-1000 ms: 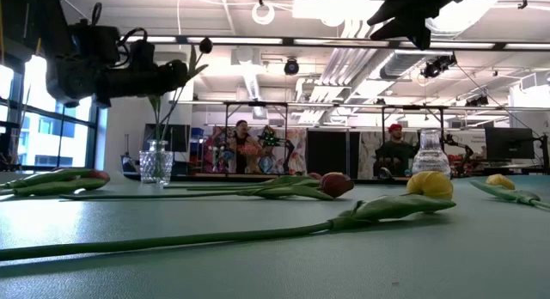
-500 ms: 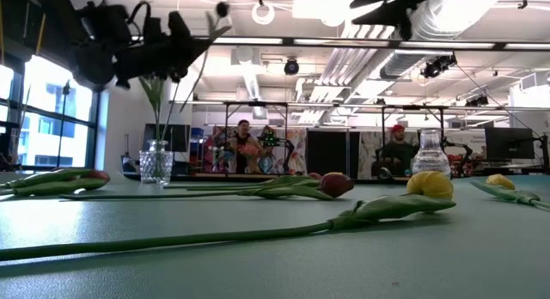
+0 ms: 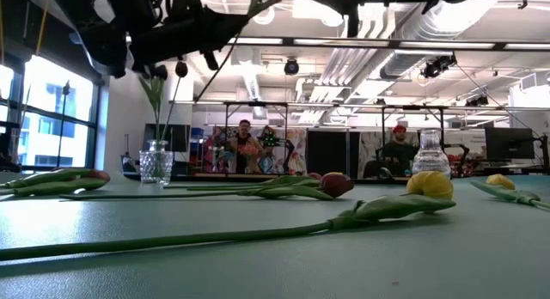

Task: Sort flowers into vase by color
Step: Put the black flower into the left transparent vase

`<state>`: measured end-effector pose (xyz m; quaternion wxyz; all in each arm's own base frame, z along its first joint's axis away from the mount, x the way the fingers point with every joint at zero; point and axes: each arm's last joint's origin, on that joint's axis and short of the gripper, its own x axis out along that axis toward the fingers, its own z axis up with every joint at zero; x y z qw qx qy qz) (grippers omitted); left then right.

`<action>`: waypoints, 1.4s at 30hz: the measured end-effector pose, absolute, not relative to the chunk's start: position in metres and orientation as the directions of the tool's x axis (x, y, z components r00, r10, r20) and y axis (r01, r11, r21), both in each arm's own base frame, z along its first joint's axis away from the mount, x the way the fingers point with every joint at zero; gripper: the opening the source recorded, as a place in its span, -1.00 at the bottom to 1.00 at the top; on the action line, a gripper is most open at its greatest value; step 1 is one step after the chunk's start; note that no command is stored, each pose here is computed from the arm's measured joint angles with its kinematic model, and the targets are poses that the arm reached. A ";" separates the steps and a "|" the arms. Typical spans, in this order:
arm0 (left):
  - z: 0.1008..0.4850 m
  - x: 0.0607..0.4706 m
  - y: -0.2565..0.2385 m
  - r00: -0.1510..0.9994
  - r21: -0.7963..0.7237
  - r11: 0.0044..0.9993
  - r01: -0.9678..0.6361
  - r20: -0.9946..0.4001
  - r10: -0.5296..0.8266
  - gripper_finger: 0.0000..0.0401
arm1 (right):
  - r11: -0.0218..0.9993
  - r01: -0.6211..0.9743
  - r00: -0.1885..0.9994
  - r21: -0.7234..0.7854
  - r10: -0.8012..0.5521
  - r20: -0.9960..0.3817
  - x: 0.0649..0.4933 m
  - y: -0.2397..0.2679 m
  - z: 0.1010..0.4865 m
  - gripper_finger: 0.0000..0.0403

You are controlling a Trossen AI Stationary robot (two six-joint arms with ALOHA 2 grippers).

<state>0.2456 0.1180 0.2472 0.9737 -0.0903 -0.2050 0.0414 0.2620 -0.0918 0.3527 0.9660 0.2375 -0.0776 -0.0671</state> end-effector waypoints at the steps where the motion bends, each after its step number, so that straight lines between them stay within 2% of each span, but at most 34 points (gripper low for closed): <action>1: 0.246 0.248 0.114 0.919 -0.195 0.980 -0.033 0.379 0.107 -1.00 | 0.887 0.083 0.978 0.455 -0.161 0.136 0.262 -0.092 0.354 -0.29; 6: 0.242 0.258 0.094 0.939 -0.160 0.987 -0.001 0.338 0.055 -1.00 | 0.912 0.064 0.986 0.406 -0.120 0.114 0.268 -0.090 0.349 -0.29; 11: 0.241 0.263 0.083 0.938 -0.154 0.988 -0.022 0.337 0.073 -1.00 | 0.916 0.011 0.994 0.402 -0.054 0.097 0.277 -0.087 0.341 -0.29; 17: 0.235 0.268 0.075 0.960 -0.177 0.984 -0.008 0.275 0.057 -1.00 | 0.925 -0.036 0.992 0.377 -0.013 0.127 0.288 -0.082 0.337 -0.29; 23: 0.232 0.270 0.068 0.967 -0.192 0.981 -0.013 0.247 0.061 -1.00 | 0.929 -0.032 0.998 0.369 0.007 0.070 0.305 -0.087 0.335 -0.31; 26: 0.232 0.271 0.066 0.967 -0.193 0.981 -0.012 0.247 0.060 -1.00 | 0.926 -0.046 0.999 0.374 0.033 0.043 0.309 -0.087 0.338 -0.42; 30: 0.229 0.272 0.067 0.974 -0.214 0.977 -0.018 0.216 0.065 -1.00 | 0.927 -0.040 0.999 0.373 0.047 -0.011 0.310 -0.087 0.340 -0.80; 32: 0.225 0.273 0.067 0.983 -0.304 0.952 -0.025 0.169 0.079 -0.99 | 0.937 -0.022 0.998 0.349 0.044 -0.055 0.310 -0.087 0.341 -0.94; 35: 0.217 0.274 0.068 0.991 -0.414 0.908 -0.072 0.076 0.113 -0.92 | 0.942 0.018 0.989 0.335 0.032 -0.142 0.311 -0.089 0.344 -0.95; 38: 0.205 0.274 0.065 0.994 -0.428 0.898 -0.108 -0.023 0.108 -0.78 | 0.959 0.029 0.982 0.283 0.026 -0.189 0.308 -0.089 0.355 -0.98; 42: 0.208 0.278 0.064 0.994 -0.429 0.897 -0.108 -0.052 0.095 -0.58 | 0.967 0.042 0.961 0.252 0.031 -0.276 0.306 -0.088 0.358 -0.99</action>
